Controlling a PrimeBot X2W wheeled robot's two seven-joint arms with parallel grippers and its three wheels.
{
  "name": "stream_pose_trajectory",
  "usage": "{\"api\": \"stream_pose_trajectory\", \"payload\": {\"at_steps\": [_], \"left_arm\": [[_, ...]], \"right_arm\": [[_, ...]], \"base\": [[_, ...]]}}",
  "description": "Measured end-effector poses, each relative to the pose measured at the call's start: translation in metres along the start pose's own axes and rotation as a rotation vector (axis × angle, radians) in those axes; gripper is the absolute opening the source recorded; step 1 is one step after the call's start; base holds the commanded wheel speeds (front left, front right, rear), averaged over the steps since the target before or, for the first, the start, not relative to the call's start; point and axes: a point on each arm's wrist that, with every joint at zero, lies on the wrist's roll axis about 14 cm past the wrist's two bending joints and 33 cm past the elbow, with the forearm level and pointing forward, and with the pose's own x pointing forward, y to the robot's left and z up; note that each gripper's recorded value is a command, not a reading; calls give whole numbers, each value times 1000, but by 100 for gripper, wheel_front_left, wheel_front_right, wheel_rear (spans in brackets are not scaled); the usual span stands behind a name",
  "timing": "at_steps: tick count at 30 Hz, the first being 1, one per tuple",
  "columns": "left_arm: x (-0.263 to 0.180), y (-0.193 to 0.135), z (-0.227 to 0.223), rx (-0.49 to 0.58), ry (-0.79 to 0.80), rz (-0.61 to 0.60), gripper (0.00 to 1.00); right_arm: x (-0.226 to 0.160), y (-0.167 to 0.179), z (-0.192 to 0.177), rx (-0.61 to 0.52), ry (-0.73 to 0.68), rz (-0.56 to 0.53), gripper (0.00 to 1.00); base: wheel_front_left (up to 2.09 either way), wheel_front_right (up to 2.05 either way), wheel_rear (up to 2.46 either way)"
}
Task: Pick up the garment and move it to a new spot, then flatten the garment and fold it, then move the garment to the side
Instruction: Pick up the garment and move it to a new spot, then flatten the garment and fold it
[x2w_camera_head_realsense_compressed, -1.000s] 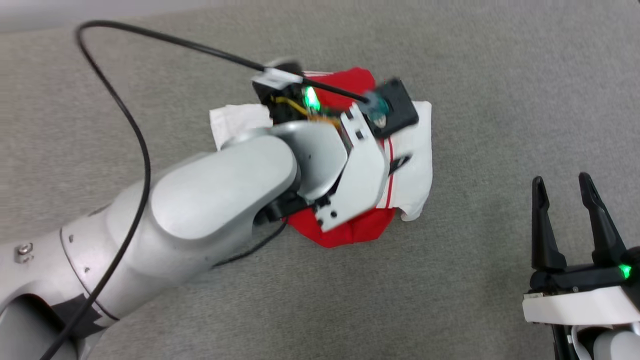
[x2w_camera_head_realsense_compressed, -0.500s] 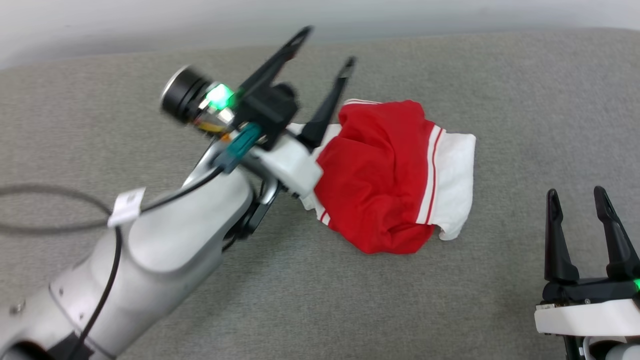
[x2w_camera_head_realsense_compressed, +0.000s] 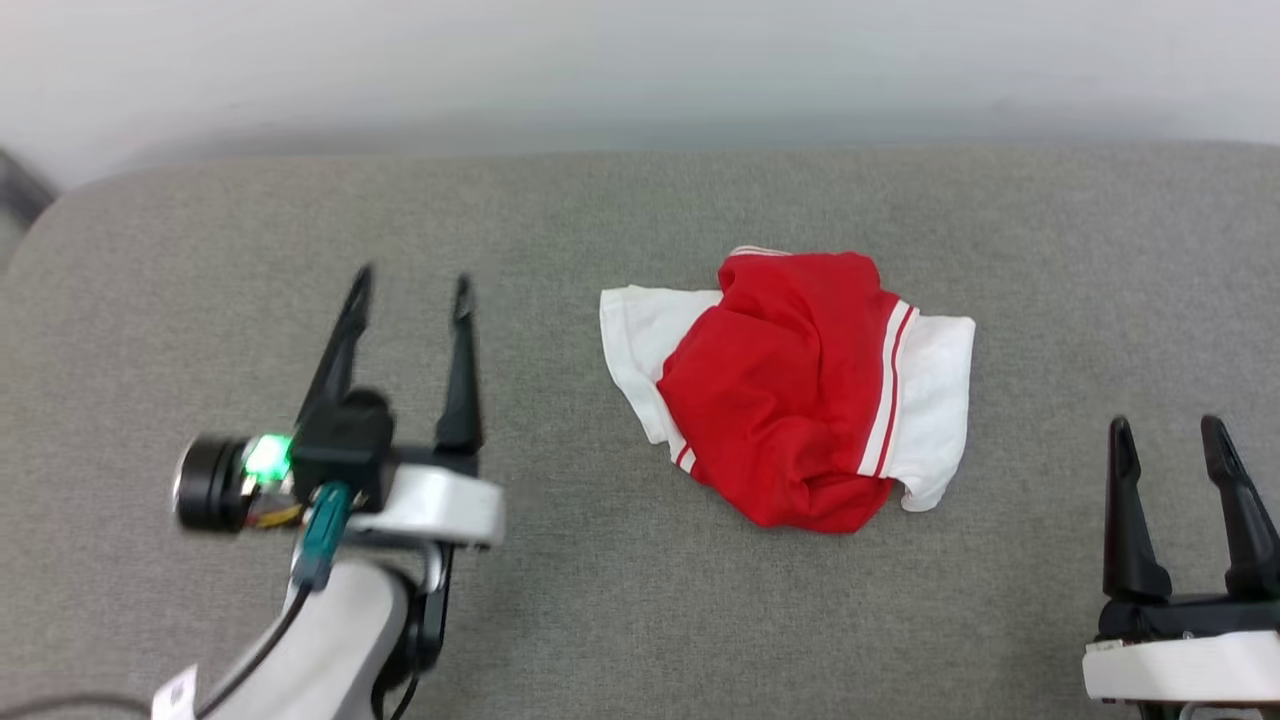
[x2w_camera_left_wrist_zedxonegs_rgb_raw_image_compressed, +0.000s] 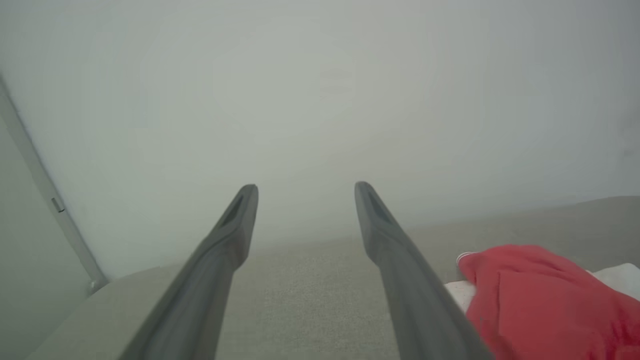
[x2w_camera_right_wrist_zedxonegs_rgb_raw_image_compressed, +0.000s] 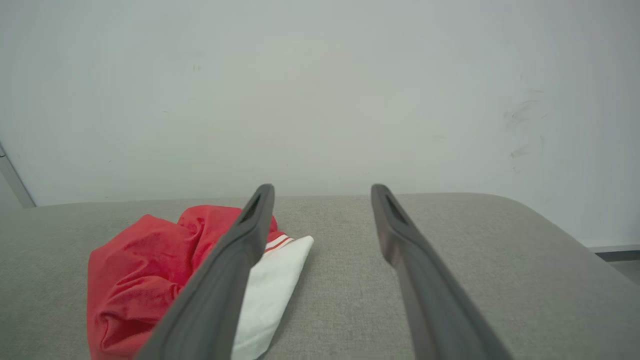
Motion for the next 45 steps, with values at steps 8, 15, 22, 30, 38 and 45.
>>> {"api": "stream_pose_trajectory", "payload": {"at_steps": [8, 15, 22, 30, 38, 45], "left_arm": [[-52, 24, -18, 4, 68, 106, 100], [-80, 26, -27, -10, 108, 137, 100], [-99, 27, -31, -19, 128, 155, 100], [-112, 23, -35, -28, 147, 148, 100], [-118, 24, -38, -50, 156, 150, 100], [-119, 25, -39, -52, 161, 147, 100]], "right_arm": [[-15, -2, 2, 25, 5, -8, 100], [-28, -2, 2, 46, 14, -13, 100], [-40, -1, 2, 56, 22, -13, 100], [-48, 3, 1, 64, 29, -1, 100], [-49, 10, 1, 73, 29, 18, 100], [-49, 12, 2, 77, 26, 25, 100]], "base": [[0, 0, 0], [0, 0, 0], [0, 0, 0], [0, 0, 0], [0, 0, 0], [0, 0, 0]]}}
